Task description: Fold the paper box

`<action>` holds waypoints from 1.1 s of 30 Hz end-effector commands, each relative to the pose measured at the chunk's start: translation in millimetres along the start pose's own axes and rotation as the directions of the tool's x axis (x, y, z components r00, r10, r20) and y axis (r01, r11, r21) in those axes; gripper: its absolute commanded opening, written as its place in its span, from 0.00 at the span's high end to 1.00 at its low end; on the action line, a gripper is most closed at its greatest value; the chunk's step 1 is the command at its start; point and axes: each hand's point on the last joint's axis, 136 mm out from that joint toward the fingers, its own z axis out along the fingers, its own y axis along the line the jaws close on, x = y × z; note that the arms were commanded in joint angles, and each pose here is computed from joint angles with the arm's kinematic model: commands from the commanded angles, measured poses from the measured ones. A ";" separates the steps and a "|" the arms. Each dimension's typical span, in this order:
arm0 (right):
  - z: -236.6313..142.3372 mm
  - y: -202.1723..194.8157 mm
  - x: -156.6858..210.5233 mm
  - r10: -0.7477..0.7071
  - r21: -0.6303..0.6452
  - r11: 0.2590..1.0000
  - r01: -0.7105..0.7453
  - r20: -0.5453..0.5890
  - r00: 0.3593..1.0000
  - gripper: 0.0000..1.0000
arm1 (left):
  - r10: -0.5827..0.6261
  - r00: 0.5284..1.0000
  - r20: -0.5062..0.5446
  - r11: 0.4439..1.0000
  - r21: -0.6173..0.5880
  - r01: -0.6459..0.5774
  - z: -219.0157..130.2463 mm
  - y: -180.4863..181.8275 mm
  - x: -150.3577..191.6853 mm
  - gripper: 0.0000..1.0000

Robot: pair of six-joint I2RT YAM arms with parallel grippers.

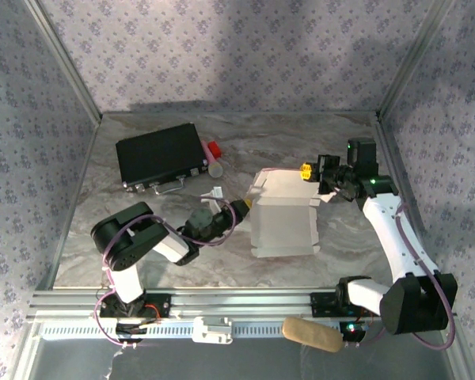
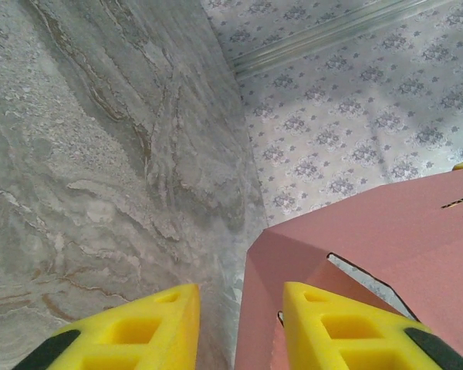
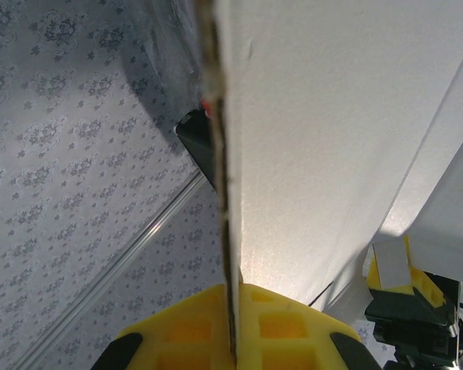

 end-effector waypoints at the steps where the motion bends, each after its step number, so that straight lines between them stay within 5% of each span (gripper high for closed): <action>1: 0.9 -1.9 -0.7 0.023 0.005 1.000 -0.023 -0.011 1.000 1.00 | 0.007 0.999 0.039 0.996 0.084 -0.010 -2.1 -25.0 -8.9 0.65; 17: -3.1 6.3 0.2 0.046 -0.025 0.999 -0.047 -0.022 0.999 1.00 | -0.111 0.992 0.055 0.984 0.147 0.102 -3.3 -48.7 -19.5 0.57; 33: -4.1 15.1 0.6 0.064 -0.052 0.996 -0.066 -0.033 0.997 1.00 | -0.073 0.996 0.041 0.985 0.160 0.066 -3.1 -55.8 -10.9 0.55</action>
